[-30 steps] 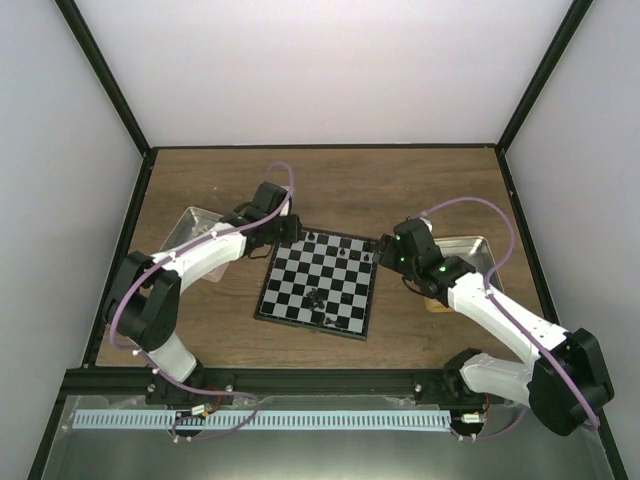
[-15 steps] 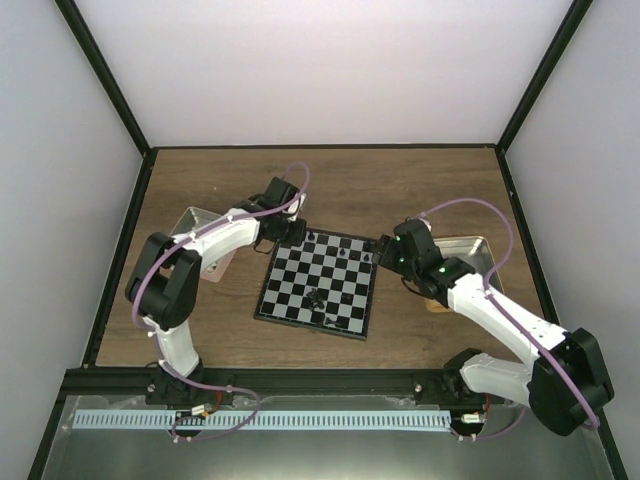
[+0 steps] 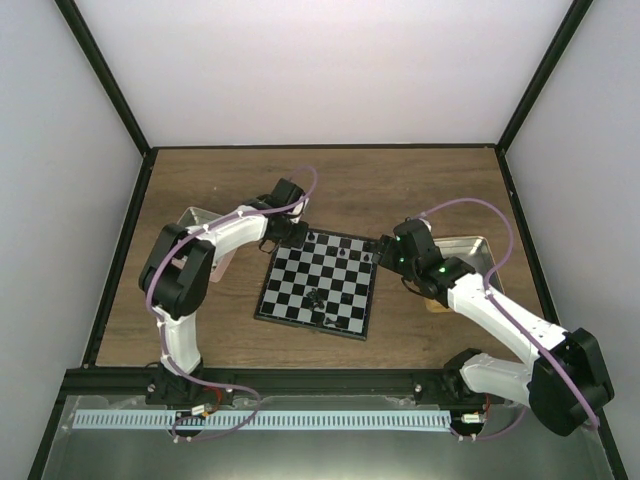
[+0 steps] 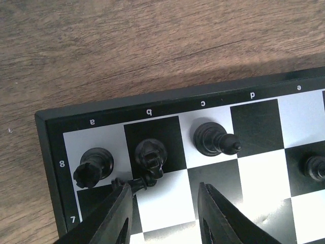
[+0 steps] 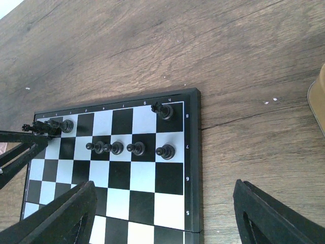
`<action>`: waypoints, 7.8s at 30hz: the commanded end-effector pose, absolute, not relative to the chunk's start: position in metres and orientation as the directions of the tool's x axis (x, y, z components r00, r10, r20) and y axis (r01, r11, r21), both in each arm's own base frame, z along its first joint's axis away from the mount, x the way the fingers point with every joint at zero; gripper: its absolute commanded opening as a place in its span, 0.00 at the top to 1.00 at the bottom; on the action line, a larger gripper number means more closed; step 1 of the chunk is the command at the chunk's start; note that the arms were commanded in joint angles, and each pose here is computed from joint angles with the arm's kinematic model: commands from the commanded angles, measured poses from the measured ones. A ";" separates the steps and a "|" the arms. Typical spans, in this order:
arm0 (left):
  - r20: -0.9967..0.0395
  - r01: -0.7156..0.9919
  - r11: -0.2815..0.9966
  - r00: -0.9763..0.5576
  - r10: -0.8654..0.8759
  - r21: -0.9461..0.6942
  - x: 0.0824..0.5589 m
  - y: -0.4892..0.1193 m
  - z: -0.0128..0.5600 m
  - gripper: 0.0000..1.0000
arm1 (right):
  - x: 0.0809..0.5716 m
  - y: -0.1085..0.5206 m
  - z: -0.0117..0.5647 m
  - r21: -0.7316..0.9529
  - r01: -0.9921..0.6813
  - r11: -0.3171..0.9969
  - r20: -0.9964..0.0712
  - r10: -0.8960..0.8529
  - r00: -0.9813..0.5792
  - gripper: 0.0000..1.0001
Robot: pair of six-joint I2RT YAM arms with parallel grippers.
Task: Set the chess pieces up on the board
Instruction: Pick up the chess piece from the chessboard, then place the chess piece on the chessboard.
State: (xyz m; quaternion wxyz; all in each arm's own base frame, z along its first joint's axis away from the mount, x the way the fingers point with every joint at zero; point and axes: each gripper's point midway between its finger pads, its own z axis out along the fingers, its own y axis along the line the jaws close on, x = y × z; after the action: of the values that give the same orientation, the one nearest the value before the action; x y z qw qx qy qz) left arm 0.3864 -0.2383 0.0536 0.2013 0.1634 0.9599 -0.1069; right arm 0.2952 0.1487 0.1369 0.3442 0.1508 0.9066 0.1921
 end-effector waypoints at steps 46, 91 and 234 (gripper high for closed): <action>-0.442 0.402 0.911 -0.836 0.325 -0.092 0.401 -0.242 0.042 0.57 | 0.296 0.144 0.139 0.448 0.159 0.880 -0.570 0.418 -0.707 0.25; -0.272 0.268 0.954 -0.936 0.225 -0.133 0.328 -0.229 0.019 0.67 | 0.295 0.145 0.135 0.450 0.161 0.878 -0.561 0.418 -0.715 0.25; -0.917 0.238 0.929 -0.352 -0.189 -0.283 0.305 -0.149 0.279 0.28 | 0.370 0.325 0.122 0.012 -0.369 0.930 -0.696 -0.257 -0.670 0.69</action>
State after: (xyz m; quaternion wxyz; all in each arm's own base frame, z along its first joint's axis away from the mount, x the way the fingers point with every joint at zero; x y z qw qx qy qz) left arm 0.3037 -0.1492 0.2787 0.5647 0.0145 0.8036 -0.1872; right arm 0.3693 0.3204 0.0641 0.3261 -0.1974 0.9238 0.0351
